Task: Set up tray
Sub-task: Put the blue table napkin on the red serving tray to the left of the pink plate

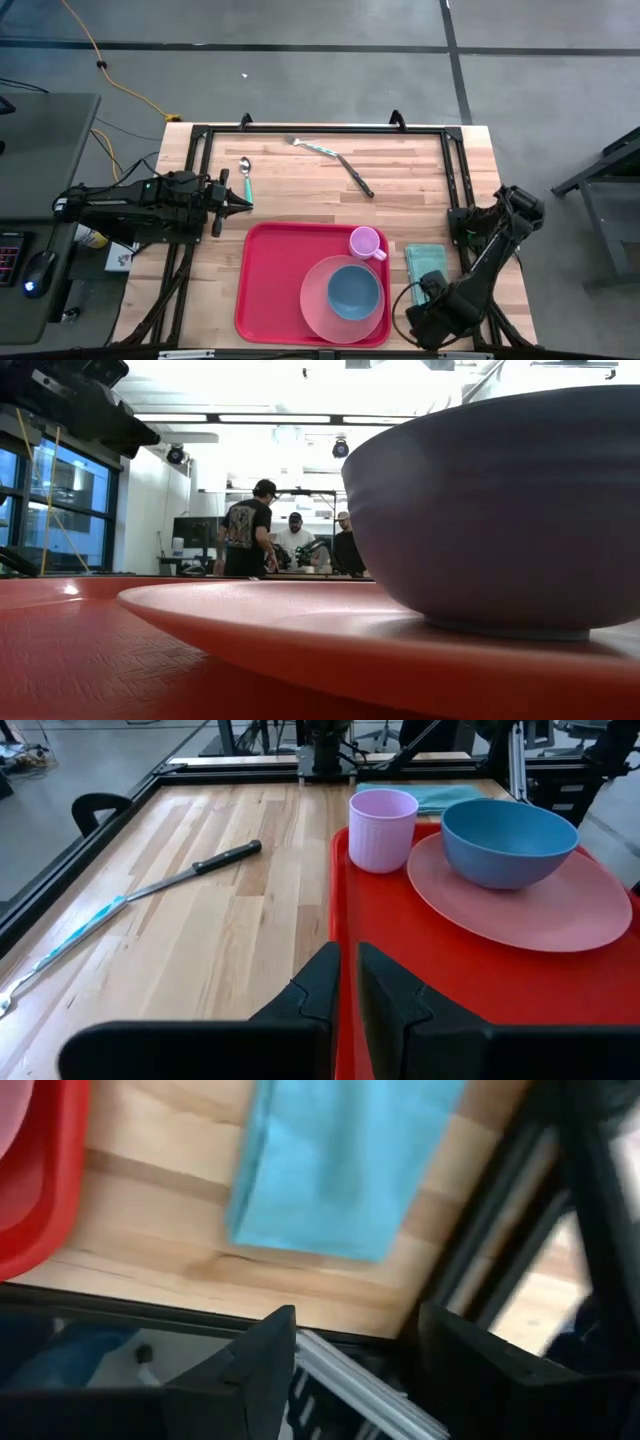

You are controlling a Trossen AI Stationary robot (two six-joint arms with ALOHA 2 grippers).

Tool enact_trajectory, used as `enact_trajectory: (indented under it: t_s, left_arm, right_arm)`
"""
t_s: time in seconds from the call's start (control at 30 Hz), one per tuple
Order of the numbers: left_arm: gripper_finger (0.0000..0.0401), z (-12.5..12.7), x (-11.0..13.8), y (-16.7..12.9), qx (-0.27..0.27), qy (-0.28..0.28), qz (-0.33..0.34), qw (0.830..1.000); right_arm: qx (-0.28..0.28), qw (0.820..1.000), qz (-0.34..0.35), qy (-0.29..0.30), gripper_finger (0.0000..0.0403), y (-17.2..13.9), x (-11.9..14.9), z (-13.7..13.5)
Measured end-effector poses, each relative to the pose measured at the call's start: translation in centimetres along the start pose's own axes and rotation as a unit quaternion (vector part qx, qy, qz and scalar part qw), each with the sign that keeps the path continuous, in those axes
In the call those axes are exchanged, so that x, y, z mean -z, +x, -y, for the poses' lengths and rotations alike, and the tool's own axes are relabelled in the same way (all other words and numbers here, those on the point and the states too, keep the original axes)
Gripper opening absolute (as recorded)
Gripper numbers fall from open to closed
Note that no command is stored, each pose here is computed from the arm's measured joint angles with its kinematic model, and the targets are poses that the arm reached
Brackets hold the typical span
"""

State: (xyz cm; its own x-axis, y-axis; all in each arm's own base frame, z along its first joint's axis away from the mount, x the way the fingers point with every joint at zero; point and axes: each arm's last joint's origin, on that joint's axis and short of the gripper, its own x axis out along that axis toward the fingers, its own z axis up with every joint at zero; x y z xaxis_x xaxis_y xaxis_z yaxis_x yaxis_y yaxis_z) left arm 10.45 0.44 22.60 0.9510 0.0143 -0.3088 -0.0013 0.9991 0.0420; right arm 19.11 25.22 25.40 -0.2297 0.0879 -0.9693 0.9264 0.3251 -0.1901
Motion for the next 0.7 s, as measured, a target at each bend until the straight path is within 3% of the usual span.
enact_trajectory:
  t_s: [0.27,0.47,0.7]
  left_arm:
    - [0.0067,0.1,0.0,0.0,0.012,0.000,0.000,1.000]
    - [0.0067,0.1,0.0,0.0,0.017,0.000,0.001,1.000]
    - [0.0067,0.1,0.0,0.0,0.017,0.000,0.001,1.000]
  right_arm:
    - [-0.089,0.996,-0.028,-0.016,0.0193,4.2,-0.5,-2.2]
    - [-0.067,0.997,-0.032,-0.013,0.0193,5.7,-1.2,-1.9]
    - [-0.119,0.992,-0.049,-0.018,0.0193,7.1,-1.8,-2.9]
